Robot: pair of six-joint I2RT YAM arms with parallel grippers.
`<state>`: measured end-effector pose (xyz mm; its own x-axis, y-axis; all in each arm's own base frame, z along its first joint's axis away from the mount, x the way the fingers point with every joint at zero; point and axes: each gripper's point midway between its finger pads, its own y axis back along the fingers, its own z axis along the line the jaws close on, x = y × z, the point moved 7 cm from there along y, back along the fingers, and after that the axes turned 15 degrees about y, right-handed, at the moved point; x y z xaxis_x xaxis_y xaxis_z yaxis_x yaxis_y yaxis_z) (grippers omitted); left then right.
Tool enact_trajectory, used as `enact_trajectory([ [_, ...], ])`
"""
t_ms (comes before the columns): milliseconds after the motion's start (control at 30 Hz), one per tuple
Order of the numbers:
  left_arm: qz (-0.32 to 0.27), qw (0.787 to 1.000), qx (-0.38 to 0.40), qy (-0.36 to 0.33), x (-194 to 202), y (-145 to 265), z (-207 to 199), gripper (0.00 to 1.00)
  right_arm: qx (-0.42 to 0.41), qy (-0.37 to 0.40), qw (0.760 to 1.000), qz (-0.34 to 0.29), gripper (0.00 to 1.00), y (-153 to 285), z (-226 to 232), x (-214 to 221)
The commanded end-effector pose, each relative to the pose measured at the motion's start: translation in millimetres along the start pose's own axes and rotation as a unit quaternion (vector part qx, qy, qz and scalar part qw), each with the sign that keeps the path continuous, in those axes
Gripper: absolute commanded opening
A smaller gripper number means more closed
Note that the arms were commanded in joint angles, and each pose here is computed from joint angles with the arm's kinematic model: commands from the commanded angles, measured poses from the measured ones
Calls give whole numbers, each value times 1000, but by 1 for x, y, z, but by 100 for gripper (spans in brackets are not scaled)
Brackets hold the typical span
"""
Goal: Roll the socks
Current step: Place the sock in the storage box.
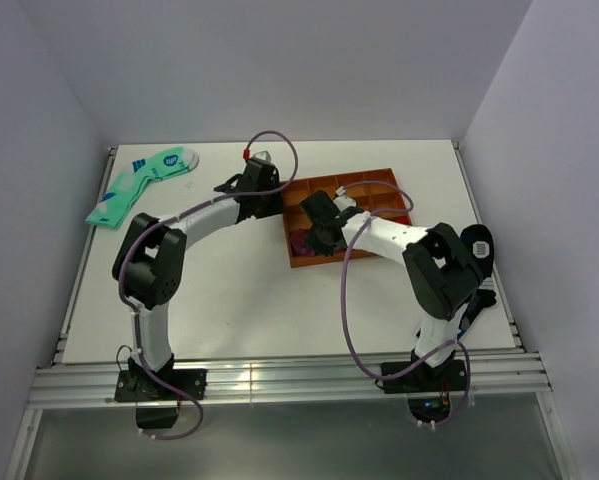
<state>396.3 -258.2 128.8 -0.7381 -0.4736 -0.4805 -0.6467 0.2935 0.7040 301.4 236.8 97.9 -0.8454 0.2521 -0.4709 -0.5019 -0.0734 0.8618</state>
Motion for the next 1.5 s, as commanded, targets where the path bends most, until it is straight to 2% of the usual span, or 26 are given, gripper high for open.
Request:
enact_trajectory([
  [0, -13, 999, 48, -12, -14, 26, -18, 46, 145, 65, 981, 112, 8, -25, -61, 52],
  [167, -1, 997, 83, -3, -3, 50, -12, 47, 138, 65, 981, 118, 8, -31, -59, 55],
  [367, 26, 995, 95, 2, 25, 55, 2, 47, 136, 67, 981, 122, 7, -34, -59, 57],
  [700, 23, 992, 126, -11, 45, 57, -15, 48, 129, 68, 981, 124, 6, -33, -58, 56],
  [1000, 27, 995, 90, -12, 45, 42, -14, 48, 118, 66, 983, 123, 5, -31, -56, 54],
  [1467, 62, 996, 52, -23, 68, 15, -4, 47, 96, 62, 986, 122, 5, -29, -52, 51],
])
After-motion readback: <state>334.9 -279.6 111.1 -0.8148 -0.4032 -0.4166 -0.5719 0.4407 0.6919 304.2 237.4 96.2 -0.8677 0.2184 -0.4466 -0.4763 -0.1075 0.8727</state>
